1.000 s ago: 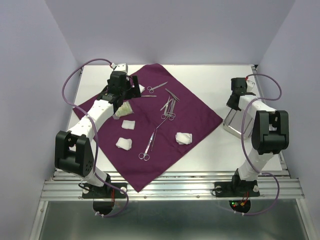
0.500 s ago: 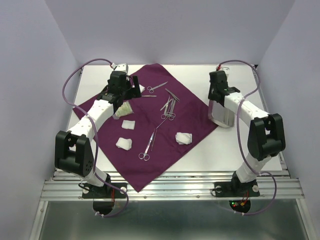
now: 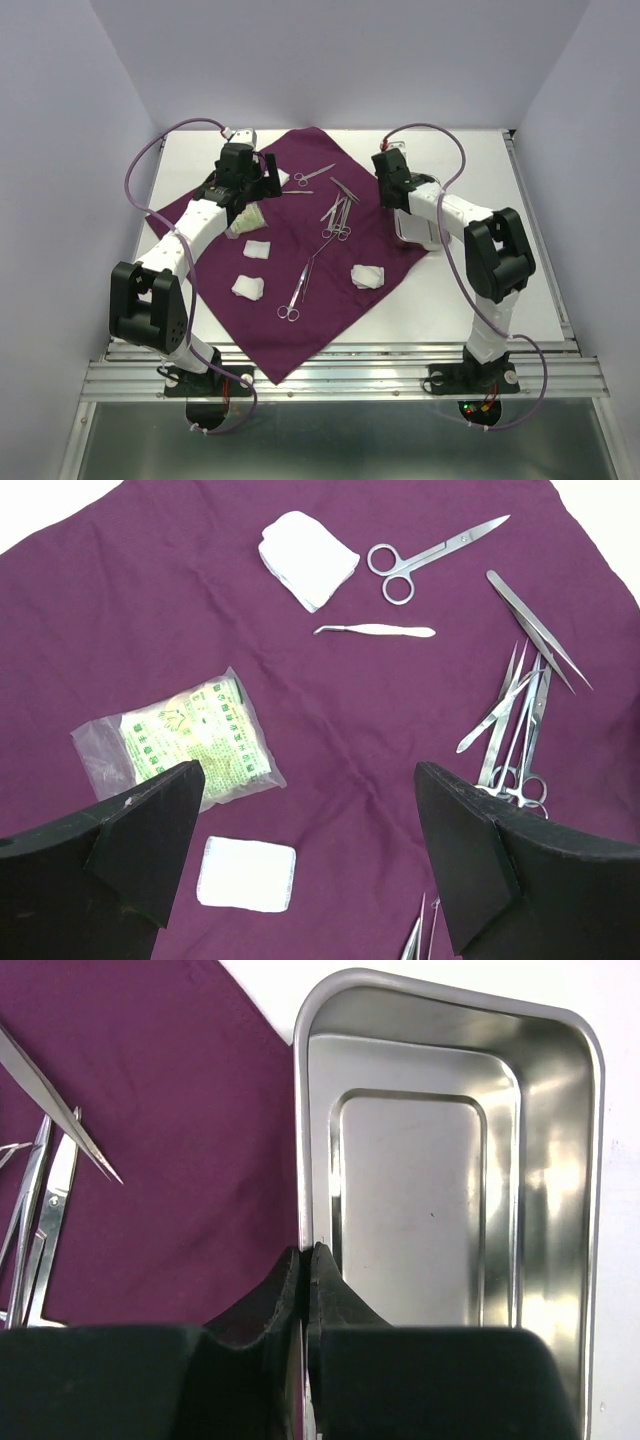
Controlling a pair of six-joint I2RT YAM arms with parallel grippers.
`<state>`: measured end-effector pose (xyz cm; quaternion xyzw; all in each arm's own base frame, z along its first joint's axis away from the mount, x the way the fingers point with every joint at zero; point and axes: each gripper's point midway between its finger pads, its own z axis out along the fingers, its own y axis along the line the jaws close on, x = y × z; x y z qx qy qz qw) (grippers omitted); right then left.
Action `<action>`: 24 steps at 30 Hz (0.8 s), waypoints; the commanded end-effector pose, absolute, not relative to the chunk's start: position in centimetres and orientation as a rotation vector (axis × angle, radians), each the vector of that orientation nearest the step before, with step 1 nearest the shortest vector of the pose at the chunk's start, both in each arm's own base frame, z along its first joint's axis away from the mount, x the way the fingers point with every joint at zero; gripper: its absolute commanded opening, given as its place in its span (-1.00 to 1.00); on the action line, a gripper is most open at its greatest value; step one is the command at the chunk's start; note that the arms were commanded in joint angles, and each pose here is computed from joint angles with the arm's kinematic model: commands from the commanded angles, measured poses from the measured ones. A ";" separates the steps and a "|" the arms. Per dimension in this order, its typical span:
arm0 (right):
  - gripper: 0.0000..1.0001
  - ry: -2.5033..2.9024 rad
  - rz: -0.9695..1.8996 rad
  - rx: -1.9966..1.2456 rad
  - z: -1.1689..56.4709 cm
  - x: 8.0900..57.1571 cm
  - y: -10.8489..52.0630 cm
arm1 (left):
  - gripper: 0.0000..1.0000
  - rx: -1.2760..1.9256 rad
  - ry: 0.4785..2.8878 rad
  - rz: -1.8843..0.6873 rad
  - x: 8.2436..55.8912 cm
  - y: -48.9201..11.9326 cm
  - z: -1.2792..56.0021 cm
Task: Prepare the surgical pack
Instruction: Place the container in the surgical kit.
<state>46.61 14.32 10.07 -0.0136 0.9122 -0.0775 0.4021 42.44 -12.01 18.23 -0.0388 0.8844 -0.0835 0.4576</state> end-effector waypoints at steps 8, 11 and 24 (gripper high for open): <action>-0.99 2.183 -0.496 -0.051 13.5 47.3 11.0 | 0.98 -0.082 2.126 -0.201 43.0 -12.0 20.4; -0.99 2.172 -0.519 -0.109 13.8 47.4 10.8 | 0.98 -0.079 2.132 -0.208 43.0 -12.2 20.2; -0.99 2.187 -0.414 -0.188 13.9 49.0 13.5 | 0.98 -0.074 2.133 -0.216 42.9 -12.2 20.2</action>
